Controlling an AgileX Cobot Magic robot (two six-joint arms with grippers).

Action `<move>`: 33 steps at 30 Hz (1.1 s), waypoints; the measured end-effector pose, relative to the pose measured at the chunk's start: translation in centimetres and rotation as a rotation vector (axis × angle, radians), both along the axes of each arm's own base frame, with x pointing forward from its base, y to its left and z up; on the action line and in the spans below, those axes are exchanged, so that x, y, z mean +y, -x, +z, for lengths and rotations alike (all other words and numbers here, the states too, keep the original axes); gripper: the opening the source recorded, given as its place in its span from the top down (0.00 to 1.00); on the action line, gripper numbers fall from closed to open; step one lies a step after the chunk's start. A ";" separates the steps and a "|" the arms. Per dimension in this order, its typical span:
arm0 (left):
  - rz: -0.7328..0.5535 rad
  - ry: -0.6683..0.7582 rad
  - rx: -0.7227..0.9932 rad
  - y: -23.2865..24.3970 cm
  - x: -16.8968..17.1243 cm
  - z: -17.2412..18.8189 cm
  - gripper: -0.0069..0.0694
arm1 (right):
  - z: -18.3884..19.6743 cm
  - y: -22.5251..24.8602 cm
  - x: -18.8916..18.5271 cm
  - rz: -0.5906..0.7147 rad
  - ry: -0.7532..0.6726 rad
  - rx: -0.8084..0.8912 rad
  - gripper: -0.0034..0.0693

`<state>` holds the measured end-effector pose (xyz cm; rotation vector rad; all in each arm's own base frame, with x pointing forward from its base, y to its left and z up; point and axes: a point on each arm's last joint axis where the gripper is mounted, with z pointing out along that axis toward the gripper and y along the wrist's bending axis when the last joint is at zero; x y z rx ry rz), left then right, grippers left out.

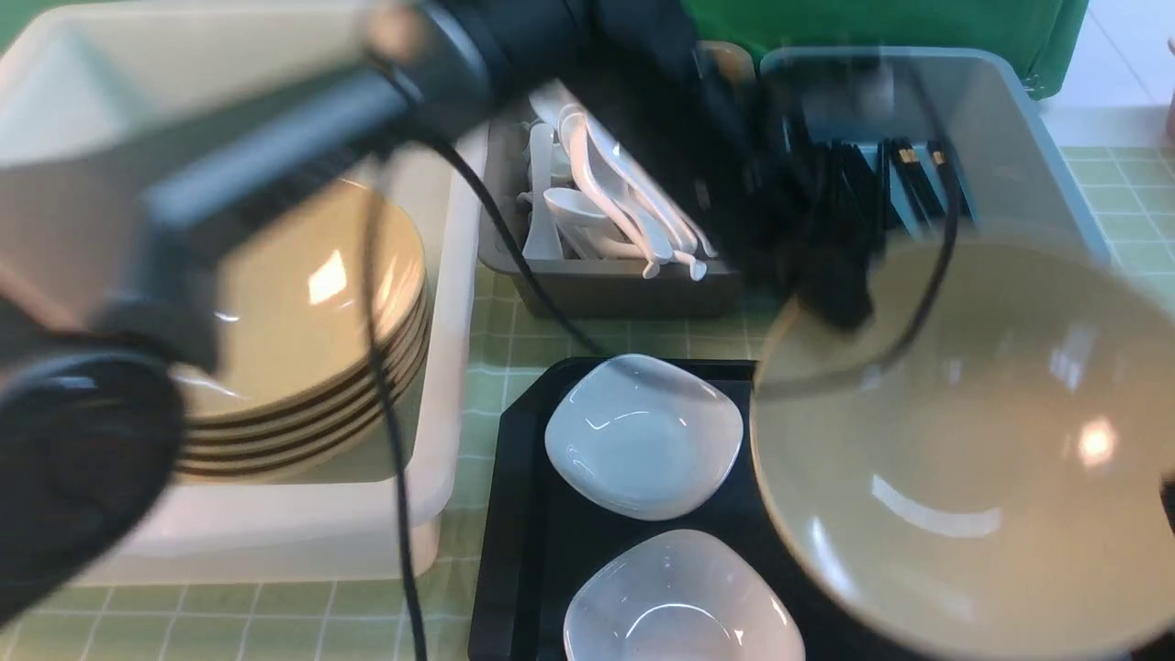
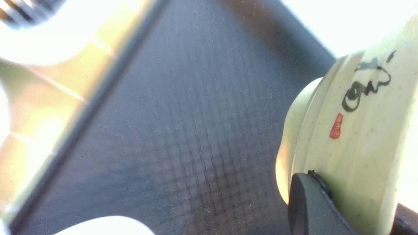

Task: On green table put chopsticks spoon bowls plates into blue grey white boxes.
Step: 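Grasp the large bowl on the tray by its rim, then place the tan bowl onto the bowl stack in the left bin with the left gripper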

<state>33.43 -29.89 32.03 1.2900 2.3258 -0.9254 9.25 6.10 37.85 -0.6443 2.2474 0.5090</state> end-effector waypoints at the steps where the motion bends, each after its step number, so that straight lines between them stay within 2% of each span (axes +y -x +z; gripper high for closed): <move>1: 0.026 0.010 -0.025 0.1 0.9 1.6 0.89 | 0.6 0.1 0.2 0.031 -0.011 -0.038 0.92; 4: 0.148 0.026 -0.111 0.7 5.5 6.7 0.89 | 2.9 0.4 0.9 0.144 -0.070 -0.171 0.92; 7: 0.249 0.035 -0.163 2.3 10.4 9.9 0.89 | 3.1 -0.3 1.5 0.196 -0.079 -0.187 0.92; 9: 0.314 0.032 -0.165 3.7 13.8 10.7 0.89 | 2.9 -1.0 1.8 0.225 -0.067 -0.181 0.92; 10: 0.338 0.029 -0.166 3.7 14.4 10.9 0.89 | 2.8 -1.2 1.9 0.229 -0.068 -0.177 0.92; 12: 0.451 0.025 -0.157 5.5 18.8 11.4 0.89 | 2.5 -2.0 2.5 0.281 -0.075 -0.165 0.91; 13: 0.461 0.025 -0.154 5.6 19.2 11.4 0.89 | 2.5 -2.0 2.5 0.286 -0.077 -0.164 0.91; 14: 0.508 0.019 -0.132 6.0 20.7 10.9 0.89 | 2.5 -2.2 2.7 0.306 -0.084 -0.166 0.91; 15: 0.650 0.015 -0.101 6.7 24.6 10.2 0.89 | 2.5 -2.4 3.1 0.339 -0.111 -0.165 0.91; 18: 0.811 0.025 -0.029 7.1 28.6 8.2 0.89 | 2.5 -2.7 3.6 0.377 -0.137 -0.168 0.90; 19: 0.957 0.062 0.029 7.3 31.9 6.6 0.89 | 2.5 -2.7 3.8 0.400 -0.145 -0.169 0.90; 21: 1.087 0.108 0.093 7.6 34.6 4.7 0.89 | 2.3 -2.8 4.2 0.432 -0.144 -0.168 0.90; 23: 1.156 0.132 0.121 7.9 36.2 3.5 0.89 | 2.3 -2.8 4.5 0.454 -0.144 -0.163 0.90; 24: 1.242 0.151 0.145 8.5 37.9 2.0 0.89 | 2.1 -2.8 5.0 0.489 -0.144 -0.151 0.90; 28: 1.344 0.147 0.159 8.8 39.4 -0.1 0.89 | 1.5 -3.0 6.3 0.551 -0.146 -0.120 0.89; 33: 1.363 0.148 0.181 7.9 39.2 -2.0 0.89 | 0.7 -3.6 7.6 0.597 -0.146 -0.069 0.89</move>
